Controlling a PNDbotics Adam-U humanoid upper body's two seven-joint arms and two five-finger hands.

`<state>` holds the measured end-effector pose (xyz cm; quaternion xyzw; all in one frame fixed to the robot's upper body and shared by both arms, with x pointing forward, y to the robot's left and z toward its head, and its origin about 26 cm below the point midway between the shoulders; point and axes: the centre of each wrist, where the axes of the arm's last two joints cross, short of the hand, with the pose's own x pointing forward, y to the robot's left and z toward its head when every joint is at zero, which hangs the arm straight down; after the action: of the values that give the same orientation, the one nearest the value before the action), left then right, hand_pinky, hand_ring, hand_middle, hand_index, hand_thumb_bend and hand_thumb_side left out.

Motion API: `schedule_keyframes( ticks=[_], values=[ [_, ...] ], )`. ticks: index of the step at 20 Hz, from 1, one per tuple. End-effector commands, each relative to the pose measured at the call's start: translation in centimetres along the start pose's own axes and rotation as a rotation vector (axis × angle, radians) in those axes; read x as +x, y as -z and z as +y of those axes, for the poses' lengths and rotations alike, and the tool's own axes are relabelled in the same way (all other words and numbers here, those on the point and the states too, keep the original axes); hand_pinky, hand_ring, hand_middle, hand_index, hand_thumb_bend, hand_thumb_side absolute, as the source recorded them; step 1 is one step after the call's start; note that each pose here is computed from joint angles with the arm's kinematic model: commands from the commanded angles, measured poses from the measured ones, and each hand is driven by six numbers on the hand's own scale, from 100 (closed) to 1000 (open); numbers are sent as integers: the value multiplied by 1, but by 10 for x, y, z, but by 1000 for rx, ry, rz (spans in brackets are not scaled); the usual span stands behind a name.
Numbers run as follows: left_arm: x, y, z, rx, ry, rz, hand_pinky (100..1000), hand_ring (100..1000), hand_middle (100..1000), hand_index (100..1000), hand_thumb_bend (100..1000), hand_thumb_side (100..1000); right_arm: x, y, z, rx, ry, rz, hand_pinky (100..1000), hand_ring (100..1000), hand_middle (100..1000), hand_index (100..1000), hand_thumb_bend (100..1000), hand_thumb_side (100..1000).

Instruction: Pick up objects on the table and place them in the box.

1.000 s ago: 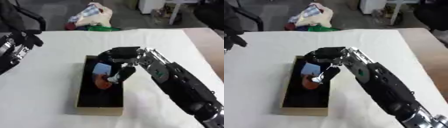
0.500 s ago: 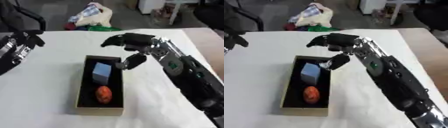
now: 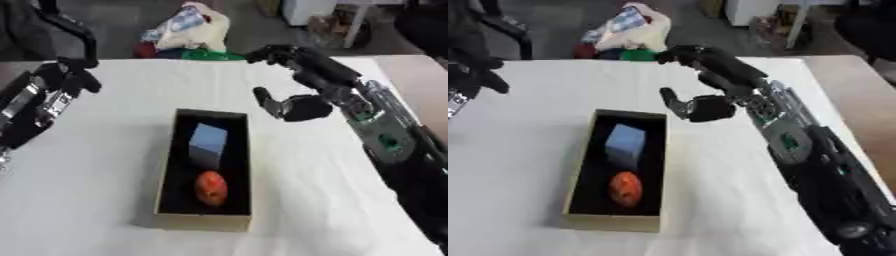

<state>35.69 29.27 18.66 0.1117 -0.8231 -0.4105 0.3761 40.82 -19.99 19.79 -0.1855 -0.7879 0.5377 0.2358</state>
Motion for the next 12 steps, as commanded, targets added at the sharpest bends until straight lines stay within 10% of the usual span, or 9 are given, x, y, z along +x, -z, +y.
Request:
schedule_keyframes(
  ticks=[1, 12],
  values=[
    [8, 2, 7, 20, 10, -41, 781, 669, 619, 890, 100, 956, 0, -7, -13, -101, 6, 24, 783, 868, 811, 945, 100, 654],
    [9, -2, -4, 41, -56, -69, 777, 664, 611, 883, 108, 949, 1, -32, 6, -247, 124, 122, 767, 872, 805, 936, 100, 675]
  ],
)
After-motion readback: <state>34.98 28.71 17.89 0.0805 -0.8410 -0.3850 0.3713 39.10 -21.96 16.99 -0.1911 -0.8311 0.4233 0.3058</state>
